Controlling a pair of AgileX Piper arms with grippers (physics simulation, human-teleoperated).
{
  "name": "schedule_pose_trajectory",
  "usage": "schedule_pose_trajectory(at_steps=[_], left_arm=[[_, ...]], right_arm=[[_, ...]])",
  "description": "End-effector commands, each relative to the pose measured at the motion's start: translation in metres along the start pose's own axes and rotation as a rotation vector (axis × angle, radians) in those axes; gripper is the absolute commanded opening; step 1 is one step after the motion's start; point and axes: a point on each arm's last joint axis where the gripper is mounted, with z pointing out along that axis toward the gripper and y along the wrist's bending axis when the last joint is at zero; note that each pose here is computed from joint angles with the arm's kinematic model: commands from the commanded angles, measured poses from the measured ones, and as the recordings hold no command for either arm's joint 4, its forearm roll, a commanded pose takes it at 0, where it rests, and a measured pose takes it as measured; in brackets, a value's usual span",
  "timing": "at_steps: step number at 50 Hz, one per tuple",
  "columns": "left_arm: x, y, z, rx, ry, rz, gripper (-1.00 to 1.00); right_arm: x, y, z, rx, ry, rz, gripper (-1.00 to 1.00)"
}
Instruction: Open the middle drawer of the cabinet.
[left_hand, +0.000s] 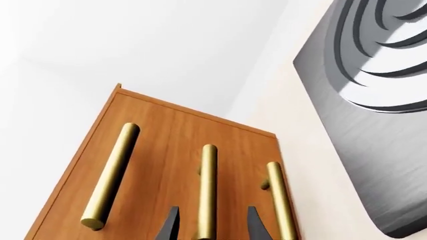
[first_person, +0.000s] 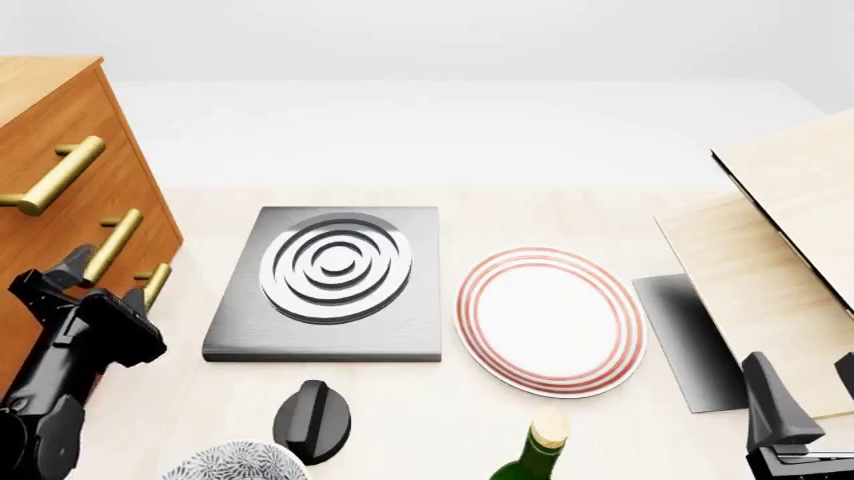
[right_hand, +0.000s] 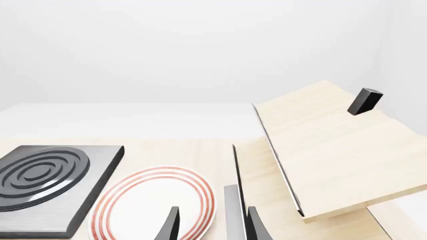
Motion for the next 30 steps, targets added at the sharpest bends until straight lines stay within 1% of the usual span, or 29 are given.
schedule_pose_trajectory(at_steps=[1, 9, 10, 30], left_arm=[[0.010, 0.002, 0.007, -0.009, 0.043, 0.004, 1.00], [0.012, 0.002, 0.003, -0.011, 0.051, 0.006, 1.00], [0.011, 0.002, 0.002, -0.009, 0.046, 0.005, -1.00], [-0.004, -0.008, -0.012, 0.041, -0.017, 0.039, -1.00]], right_arm=[[0.000, 0.000, 0.000, 0.000, 0.000, 0.000, 1.00], [0.000, 0.000, 0.000, 0.000, 0.000, 0.000, 1.00], [0.000, 0.000, 0.000, 0.000, 0.000, 0.000, 1.00], [0.000, 0.000, 0.000, 0.000, 0.000, 0.000, 1.00]])
